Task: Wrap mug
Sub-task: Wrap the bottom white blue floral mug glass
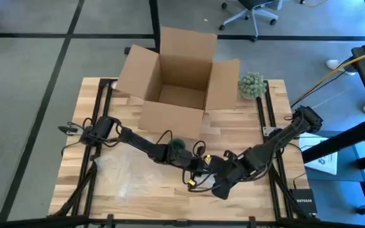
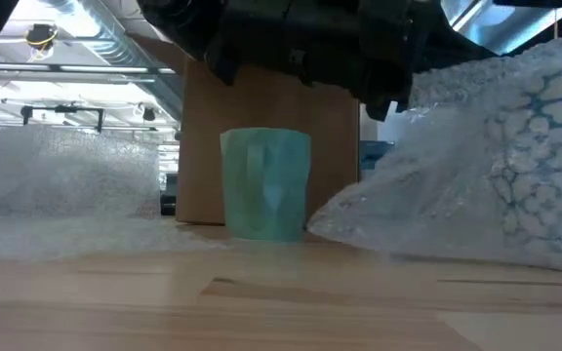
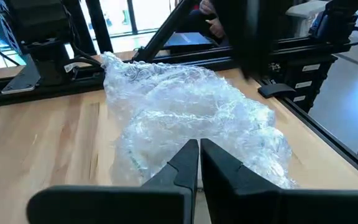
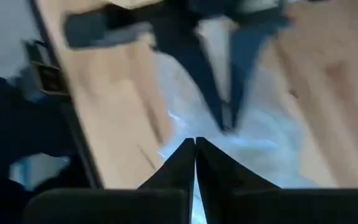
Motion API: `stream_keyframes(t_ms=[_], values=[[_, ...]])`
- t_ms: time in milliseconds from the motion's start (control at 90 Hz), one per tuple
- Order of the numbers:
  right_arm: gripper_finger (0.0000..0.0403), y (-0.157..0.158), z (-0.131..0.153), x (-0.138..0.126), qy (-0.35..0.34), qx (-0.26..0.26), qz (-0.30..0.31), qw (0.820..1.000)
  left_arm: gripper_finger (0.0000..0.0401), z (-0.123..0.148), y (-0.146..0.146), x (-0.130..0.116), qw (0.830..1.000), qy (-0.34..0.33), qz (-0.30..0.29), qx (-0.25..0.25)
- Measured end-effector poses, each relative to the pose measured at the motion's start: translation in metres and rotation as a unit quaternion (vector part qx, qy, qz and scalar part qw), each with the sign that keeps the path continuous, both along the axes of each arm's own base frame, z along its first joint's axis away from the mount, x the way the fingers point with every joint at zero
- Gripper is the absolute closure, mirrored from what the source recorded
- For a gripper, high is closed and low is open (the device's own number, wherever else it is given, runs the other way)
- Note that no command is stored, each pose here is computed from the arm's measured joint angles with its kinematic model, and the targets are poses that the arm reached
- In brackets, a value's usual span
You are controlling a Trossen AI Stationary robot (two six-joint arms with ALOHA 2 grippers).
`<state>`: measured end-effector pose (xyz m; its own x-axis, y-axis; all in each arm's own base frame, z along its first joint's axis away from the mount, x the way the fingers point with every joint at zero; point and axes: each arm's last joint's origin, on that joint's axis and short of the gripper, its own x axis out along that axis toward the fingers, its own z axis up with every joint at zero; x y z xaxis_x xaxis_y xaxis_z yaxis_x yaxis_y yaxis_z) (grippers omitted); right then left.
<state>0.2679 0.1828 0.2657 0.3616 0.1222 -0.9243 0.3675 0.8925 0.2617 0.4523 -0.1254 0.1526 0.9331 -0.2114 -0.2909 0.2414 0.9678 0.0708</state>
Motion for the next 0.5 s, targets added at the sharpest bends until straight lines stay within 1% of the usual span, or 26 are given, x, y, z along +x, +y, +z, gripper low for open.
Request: stream_keyframes(t_ms=[156,267,367,433,500], values=[[0.0403,-0.003,-0.047,-0.007,0.08,-0.016,-0.02,0.996,0.0401,0.0,0.0,0.0,1.0,0.0,0.0,0.0],[0.0403,-0.004,-0.071,-0.007,0.077,-0.013,-0.03,0.996,0.0401,0.0,0.0,0.0,1.0,-0.001,0.0,0.0],[0.0403,-0.004,-0.081,-0.006,0.064,-0.013,-0.033,0.997,0.0401,0.0,0.0,0.0,1.0,-0.002,0.0,-0.001],[0.0403,-0.005,-0.08,-0.005,0.064,-0.011,-0.032,0.997,0.0401,0.0,0.0,0.0,1.0,-0.002,0.0,0.0],[0.0403,-0.006,-0.072,-0.003,0.067,-0.008,-0.024,0.997,0.0401,0.0,0.0,0.0,1.0,-0.002,0.0,-0.001]])
